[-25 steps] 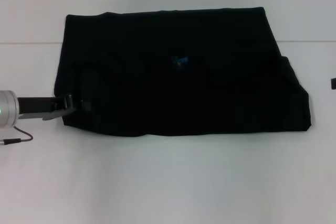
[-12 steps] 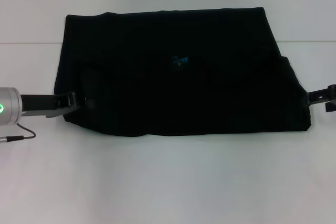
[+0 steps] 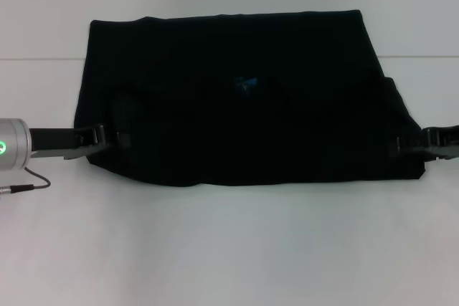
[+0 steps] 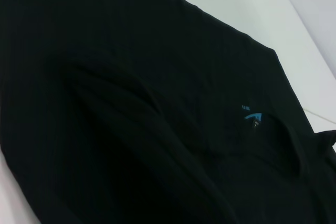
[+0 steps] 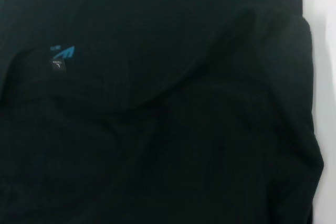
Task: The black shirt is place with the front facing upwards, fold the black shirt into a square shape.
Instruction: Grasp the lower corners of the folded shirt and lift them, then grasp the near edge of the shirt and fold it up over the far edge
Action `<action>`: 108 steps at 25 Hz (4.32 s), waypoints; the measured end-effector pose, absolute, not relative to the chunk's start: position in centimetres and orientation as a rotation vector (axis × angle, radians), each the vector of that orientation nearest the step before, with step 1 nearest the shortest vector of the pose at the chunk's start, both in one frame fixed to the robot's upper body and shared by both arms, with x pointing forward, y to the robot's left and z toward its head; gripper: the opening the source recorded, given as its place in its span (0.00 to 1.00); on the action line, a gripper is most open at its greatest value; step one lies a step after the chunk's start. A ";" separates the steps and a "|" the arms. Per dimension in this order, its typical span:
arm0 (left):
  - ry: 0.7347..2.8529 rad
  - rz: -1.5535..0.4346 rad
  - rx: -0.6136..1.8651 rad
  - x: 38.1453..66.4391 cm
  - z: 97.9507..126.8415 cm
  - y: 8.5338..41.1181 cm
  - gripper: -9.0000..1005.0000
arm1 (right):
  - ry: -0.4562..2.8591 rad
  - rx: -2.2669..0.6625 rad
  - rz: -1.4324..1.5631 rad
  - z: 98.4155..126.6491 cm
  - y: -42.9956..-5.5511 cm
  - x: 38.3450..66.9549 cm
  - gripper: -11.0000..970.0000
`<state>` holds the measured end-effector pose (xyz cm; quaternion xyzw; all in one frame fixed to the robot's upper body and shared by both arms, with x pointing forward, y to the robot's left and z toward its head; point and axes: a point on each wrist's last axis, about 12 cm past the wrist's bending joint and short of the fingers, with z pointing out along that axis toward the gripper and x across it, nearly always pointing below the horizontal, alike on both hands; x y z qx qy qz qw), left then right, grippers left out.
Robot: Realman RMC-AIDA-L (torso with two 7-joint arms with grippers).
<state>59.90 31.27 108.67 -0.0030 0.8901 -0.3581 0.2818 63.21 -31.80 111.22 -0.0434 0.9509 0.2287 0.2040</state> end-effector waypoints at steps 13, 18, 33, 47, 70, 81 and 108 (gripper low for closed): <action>2.385 -0.962 -0.009 59.9 108.6 31.2 0.04 | 2.650 -0.174 0.605 111.1 -31.1 63.4 0.65; 2.387 -0.966 -0.009 59.8 108.6 31.2 0.04 | 2.656 -0.189 0.599 110.9 -30.9 63.4 0.31; 2.405 -1.066 0.071 59.2 109.3 31.3 0.04 | 2.663 -0.313 0.698 112.3 -32.1 61.9 0.05; 2.623 -1.454 0.318 53.5 109.9 31.7 0.04 | 2.766 -0.828 1.054 110.9 -33.0 54.5 0.05; 2.425 -1.289 -0.105 58.1 112.7 34.8 0.05 | 2.453 -0.172 1.066 112.6 -36.5 57.4 0.05; 2.196 -1.039 -0.325 62.2 111.5 34.0 0.05 | 2.235 0.204 1.013 110.6 -34.7 61.2 0.05; 2.066 -0.551 -0.296 66.5 109.7 28.7 0.06 | 2.151 0.078 0.507 109.9 -27.5 67.0 0.05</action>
